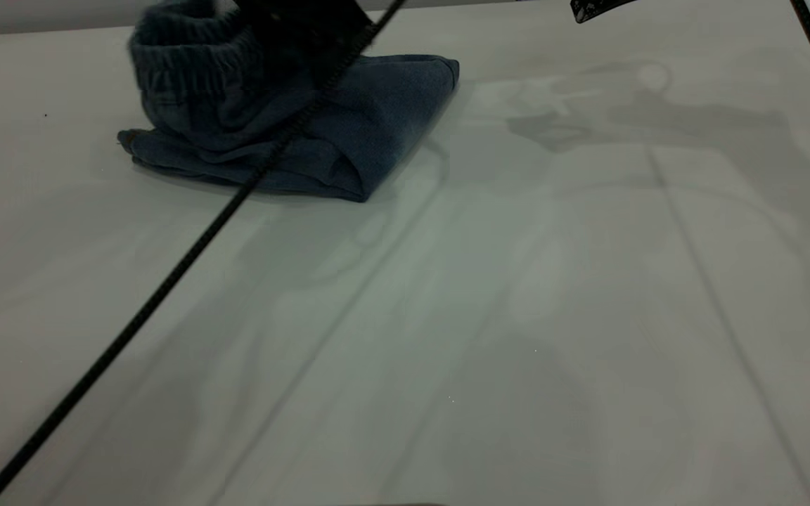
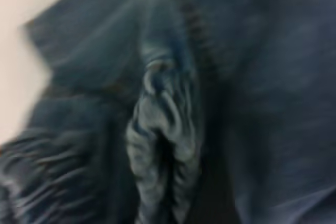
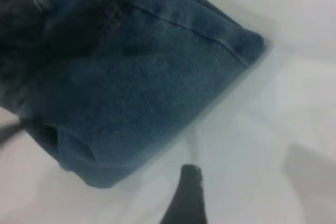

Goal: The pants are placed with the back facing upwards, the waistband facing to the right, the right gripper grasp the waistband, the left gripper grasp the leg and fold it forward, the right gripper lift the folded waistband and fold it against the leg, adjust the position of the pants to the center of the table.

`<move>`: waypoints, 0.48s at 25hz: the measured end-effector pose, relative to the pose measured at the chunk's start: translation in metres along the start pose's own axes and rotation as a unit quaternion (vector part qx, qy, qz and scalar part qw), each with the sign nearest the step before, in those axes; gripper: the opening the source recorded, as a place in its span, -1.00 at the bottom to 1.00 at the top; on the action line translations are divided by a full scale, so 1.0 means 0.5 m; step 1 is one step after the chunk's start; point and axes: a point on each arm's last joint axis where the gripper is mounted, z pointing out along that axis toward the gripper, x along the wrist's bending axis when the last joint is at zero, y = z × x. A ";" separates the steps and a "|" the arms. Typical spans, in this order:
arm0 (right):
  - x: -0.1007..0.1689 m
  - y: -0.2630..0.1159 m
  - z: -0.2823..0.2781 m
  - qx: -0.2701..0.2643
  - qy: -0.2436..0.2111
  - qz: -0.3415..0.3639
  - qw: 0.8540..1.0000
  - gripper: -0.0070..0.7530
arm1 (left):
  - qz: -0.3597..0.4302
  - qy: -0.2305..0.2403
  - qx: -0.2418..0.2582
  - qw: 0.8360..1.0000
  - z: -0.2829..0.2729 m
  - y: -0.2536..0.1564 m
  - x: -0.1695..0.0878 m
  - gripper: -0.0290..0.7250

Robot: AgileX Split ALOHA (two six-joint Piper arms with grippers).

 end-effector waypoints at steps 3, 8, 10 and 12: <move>0.000 0.000 0.000 0.000 0.000 0.000 1.000 0.56 | 0.006 0.075 0.036 0.996 -0.006 -0.010 0.029 0.47; 0.000 0.000 0.000 0.000 0.000 0.000 1.000 0.56 | -0.039 0.130 0.053 0.989 -0.009 -0.018 0.051 0.47; 0.000 0.000 0.000 0.000 0.000 0.000 1.000 0.56 | -0.050 0.100 0.045 0.993 -0.006 -0.015 0.041 0.47; 0.000 0.000 0.000 0.000 0.000 0.000 1.000 0.56 | -0.046 0.056 0.031 0.997 -0.002 -0.010 0.025 0.46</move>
